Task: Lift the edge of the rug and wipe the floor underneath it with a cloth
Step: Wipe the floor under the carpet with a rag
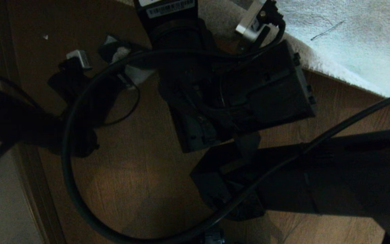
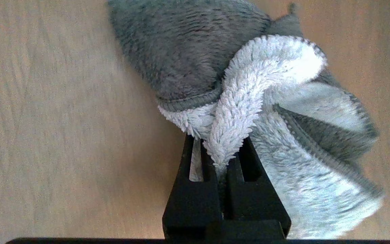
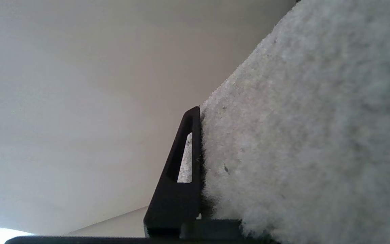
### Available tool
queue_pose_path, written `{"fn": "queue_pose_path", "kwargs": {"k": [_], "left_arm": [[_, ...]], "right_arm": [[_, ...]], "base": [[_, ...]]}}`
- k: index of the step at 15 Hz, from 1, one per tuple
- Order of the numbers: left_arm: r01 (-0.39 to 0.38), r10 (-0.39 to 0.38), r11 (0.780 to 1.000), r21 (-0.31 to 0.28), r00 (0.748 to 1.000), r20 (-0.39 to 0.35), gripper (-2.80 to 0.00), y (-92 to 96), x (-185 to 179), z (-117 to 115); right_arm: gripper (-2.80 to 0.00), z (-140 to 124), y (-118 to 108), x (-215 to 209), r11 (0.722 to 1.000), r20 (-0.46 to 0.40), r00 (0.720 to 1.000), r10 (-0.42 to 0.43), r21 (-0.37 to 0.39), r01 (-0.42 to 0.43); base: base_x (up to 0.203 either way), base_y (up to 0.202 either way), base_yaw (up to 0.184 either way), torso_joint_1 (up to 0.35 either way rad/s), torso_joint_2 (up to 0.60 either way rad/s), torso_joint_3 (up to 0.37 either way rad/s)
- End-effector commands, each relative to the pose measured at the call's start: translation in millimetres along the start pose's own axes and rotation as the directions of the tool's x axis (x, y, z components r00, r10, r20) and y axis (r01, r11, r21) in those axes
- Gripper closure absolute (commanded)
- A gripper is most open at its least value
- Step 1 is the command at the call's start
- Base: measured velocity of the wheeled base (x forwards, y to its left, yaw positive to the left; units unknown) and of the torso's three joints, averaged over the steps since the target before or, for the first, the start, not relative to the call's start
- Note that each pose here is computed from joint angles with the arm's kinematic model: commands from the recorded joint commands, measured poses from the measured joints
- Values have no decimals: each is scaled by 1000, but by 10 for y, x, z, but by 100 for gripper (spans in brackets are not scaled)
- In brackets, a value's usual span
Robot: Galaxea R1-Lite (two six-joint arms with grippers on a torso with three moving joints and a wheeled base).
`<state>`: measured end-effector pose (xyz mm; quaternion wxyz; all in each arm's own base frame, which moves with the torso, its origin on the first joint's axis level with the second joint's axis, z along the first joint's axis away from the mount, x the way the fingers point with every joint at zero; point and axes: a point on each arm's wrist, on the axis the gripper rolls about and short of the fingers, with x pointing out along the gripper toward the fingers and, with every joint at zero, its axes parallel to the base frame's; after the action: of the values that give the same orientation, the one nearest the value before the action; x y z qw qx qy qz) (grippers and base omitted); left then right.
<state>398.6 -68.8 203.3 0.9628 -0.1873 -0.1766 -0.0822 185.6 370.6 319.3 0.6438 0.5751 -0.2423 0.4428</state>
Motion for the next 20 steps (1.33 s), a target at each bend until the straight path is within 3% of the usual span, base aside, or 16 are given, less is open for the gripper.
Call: {"fn": "queue_pose_path", "kwargs": {"k": [1,4,6,9,13,16,20], "left_arm": [[59,-60,998,-26,997,-43,0,-273,-281,48],[171,-182,982,-84,971,-155,0,-758,-734,-138],[242,-260,963,-121,950,-174,0,-1022,-893,-229],[257,-277,958,-130,944,-177,0,-1107,-775,-422],[204,-216,974,-100,967,-132,0,-887,-412,-613],[131,-135,990,-58,989,-64,0,-516,-139,-516],[53,-53,998,-16,999,-12,0,-123,-56,-283]], "right_arm": [[0,31,27,-5,999,34,999,27,19,-28],[0,37,33,-1,999,36,999,28,19,-29],[0,41,33,1,999,38,999,27,19,-28],[0,36,32,-2,999,37,999,27,18,-27],[0,32,26,-4,1000,36,999,26,17,-26],[0,16,11,-13,1000,32,999,23,16,-24],[0,-13,8,-26,1000,27,999,22,19,-23]], "base": [[0,0,0,0,0,0],[0,0,0,0,0,0],[0,0,0,0,0,0],[0,0,0,0,0,0],[0,0,0,0,0,0],[0,0,0,0,0,0],[0,0,0,0,0,0]]}}
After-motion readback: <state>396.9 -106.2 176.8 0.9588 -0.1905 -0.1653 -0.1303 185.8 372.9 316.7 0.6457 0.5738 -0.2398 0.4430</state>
